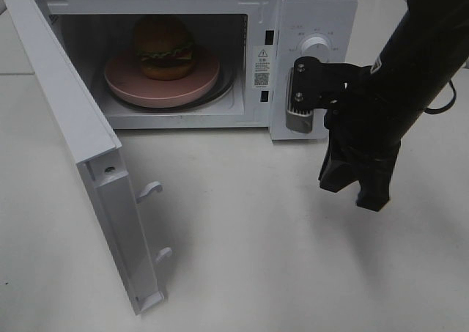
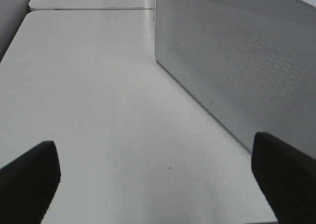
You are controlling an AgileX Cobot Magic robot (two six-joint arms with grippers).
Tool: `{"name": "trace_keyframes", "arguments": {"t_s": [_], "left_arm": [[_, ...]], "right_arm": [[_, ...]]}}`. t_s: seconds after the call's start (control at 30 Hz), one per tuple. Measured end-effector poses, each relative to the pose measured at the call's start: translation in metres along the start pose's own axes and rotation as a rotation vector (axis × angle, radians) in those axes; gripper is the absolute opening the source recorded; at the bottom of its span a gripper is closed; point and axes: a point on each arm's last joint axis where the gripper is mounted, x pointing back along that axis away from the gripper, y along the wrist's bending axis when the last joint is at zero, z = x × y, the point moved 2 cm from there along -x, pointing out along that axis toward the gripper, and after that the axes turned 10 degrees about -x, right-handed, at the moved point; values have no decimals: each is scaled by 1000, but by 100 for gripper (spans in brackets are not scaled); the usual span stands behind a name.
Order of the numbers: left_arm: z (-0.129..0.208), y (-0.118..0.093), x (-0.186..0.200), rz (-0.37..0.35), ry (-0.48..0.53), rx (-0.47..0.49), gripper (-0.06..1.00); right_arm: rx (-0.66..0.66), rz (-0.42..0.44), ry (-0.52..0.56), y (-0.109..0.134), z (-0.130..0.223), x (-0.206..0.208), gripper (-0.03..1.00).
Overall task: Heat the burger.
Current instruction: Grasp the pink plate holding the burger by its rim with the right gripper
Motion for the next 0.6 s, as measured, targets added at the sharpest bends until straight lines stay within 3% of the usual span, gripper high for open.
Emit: {"name": "trace_keyframes", "arguments": {"t_s": [0.03,0.1,0.13,0.23,0.37,0.43,0.47,0.57,0.6], "left_arm": [[0,0,0,0,0,0,97],[0,0,0,0,0,0,97],[0,0,0,0,0,0,97],[0,0,0,0,0,0,97],[0,0,0,0,0,0,97],[0,0,0,0,0,0,97],[0,0,0,0,0,0,97],[0,0,0,0,0,0,97],[0,0,0,0,0,0,97]], "right_arm": [[157,2,-2,0,-1,0,5],[234,3,-3,-1,-1,1,6],[351,8,2,-1,0,1,6],[442,30,3,-4,-1,1,8],[461,75,-17,-7,-5,1,13],[505,129,-36,-7,-15,3,25],[533,176,-53,-8,-24,6,37],[534,197,-64,-9,-28,7,42],[534,250,-94,-11,-38,11,56]]}}
